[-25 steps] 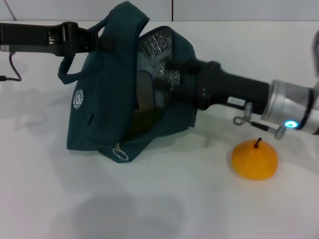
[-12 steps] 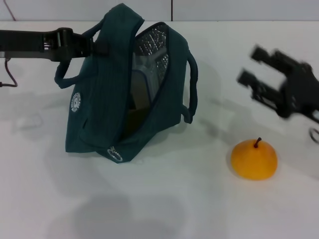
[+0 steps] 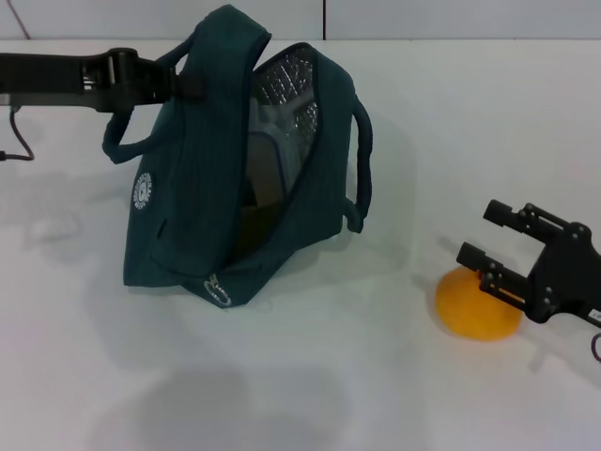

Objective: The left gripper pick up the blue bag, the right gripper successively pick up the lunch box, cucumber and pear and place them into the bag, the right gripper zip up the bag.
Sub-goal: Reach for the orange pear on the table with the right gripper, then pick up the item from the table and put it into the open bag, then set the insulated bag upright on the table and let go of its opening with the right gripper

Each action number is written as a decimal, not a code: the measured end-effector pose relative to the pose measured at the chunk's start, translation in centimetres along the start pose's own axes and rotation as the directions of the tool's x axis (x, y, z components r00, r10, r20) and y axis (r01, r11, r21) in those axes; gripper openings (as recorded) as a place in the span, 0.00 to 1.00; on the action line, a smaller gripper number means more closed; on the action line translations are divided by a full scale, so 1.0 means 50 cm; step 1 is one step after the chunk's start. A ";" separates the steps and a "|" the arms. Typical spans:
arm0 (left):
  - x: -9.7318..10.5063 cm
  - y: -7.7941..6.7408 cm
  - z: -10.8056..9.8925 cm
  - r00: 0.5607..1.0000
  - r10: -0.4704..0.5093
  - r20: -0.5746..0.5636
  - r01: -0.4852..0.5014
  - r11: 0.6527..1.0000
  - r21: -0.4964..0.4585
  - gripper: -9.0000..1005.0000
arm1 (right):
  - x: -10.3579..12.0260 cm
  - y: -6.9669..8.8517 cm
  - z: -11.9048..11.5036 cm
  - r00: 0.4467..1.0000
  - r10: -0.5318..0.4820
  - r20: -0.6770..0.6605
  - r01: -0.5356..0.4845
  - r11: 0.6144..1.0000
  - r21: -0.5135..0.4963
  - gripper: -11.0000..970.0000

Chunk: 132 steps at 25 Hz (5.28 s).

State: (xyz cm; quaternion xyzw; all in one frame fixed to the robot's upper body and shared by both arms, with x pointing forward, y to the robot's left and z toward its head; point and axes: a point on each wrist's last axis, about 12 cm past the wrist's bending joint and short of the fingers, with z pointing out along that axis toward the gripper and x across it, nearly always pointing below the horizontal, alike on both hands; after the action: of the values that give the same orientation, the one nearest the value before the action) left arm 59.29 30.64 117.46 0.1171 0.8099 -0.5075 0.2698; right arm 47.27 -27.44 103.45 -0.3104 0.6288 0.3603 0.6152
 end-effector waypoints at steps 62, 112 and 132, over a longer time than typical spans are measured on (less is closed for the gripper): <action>0.005 0.003 -0.004 1.000 -0.006 0.002 0.006 1.000 -0.003 0.06 | 0.028 0.018 -0.001 0.998 0.044 -0.045 -0.043 0.999 0.023 0.10; 0.005 -0.007 0.013 1.000 -0.011 0.009 0.011 0.999 0.040 0.06 | -0.171 -0.007 0.346 0.995 -0.102 -0.001 0.093 0.908 -0.409 0.07; 0.006 -0.006 0.010 1.000 -0.015 0.011 0.014 0.999 0.038 0.06 | -0.149 -0.004 0.230 0.981 -0.030 0.193 0.083 0.958 -0.275 0.25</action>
State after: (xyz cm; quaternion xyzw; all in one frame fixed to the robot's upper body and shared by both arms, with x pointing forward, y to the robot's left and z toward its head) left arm 59.06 30.02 117.32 0.1134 0.7993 -0.5255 0.2686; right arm 54.12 -18.34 111.06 -0.3774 0.5014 0.4559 0.6311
